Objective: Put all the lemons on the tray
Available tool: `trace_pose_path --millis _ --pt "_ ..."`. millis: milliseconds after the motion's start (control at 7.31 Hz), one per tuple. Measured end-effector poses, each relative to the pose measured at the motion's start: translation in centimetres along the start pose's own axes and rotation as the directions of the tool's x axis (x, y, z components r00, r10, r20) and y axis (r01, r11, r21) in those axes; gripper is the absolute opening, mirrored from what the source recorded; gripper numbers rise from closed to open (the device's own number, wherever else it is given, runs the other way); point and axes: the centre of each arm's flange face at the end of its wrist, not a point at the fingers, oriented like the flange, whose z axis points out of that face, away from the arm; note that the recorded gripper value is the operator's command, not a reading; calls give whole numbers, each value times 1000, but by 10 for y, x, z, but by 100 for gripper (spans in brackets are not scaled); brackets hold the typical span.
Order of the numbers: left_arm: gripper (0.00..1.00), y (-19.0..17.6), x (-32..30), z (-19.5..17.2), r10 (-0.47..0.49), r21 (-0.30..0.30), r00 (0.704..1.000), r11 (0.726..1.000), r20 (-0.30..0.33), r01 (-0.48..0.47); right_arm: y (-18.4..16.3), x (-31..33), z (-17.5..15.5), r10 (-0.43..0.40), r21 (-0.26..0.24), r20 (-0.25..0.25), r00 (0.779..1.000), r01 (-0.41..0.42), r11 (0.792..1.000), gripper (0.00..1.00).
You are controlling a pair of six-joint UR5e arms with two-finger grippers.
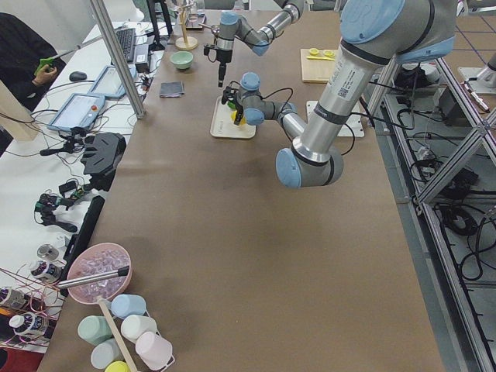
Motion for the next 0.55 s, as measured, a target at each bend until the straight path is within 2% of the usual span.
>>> trace_pose_path --millis 274,410,547 --pt "98 -11 -7 -5 -2 50 1000 999 26 0 -12 30 -18 16 12 -7 1000 -16 1000 100" --pt "98 -33 -19 -21 -15 88 999 996 35 12 -9 57 -32 -18 21 -16 1000 18 1000 100" --pt "98 -61 -37 -42 -35 122 999 992 39 30 -3 90 -46 -93 29 -36 995 94 995 100"
